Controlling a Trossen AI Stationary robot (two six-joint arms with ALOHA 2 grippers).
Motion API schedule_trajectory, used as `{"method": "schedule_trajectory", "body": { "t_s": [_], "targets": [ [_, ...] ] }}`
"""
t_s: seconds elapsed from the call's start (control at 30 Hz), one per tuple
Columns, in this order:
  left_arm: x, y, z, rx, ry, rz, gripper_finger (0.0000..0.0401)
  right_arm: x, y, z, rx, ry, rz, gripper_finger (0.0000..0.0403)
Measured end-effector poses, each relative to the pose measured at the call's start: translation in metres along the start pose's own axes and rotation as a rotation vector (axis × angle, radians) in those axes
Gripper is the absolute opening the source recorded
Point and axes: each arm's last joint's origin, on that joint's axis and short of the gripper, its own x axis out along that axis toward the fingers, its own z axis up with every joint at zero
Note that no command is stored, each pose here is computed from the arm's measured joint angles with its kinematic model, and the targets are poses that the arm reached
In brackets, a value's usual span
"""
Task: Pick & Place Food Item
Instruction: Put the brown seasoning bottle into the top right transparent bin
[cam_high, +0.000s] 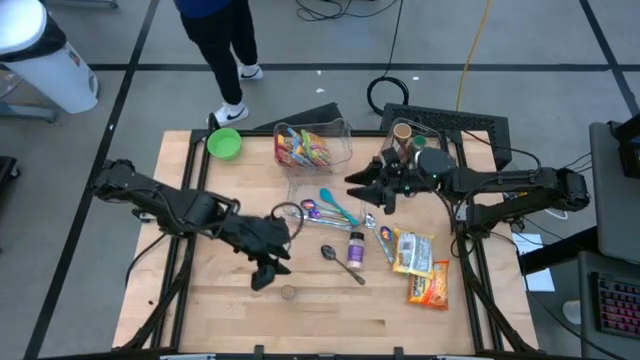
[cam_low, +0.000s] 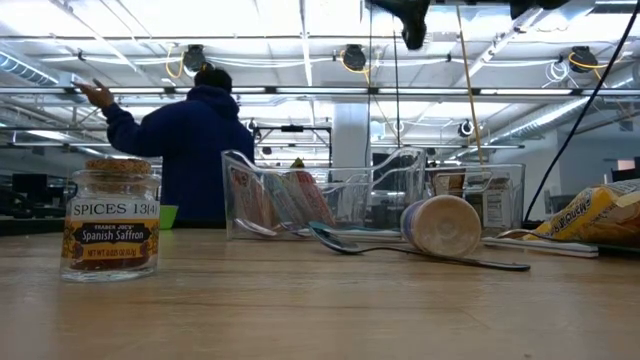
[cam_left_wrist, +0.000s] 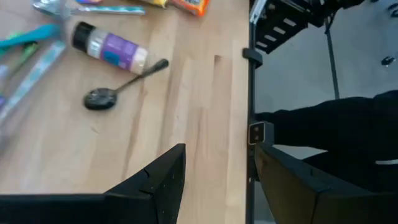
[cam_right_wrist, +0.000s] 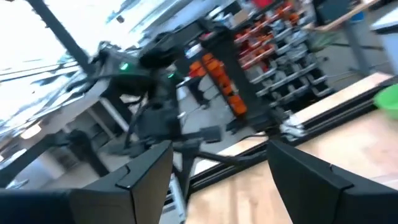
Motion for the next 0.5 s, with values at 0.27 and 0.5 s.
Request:
{"method": "schedule_trajectory", "body": {
  "t_s": [0.27,0.5],
  "targets": [
    [0.017,-0.012,-0.015,-0.003,0.031,0.073,0.0200,0.007,0.032,-0.017,-0.016,0.022,0.152,0.0254],
    [0.044,-0.027,-0.037,0.077,0.072,0.191,0.0185,0.007,0.059,-0.035,-0.068,0.078,0.258,0.0254]
  ]
}}
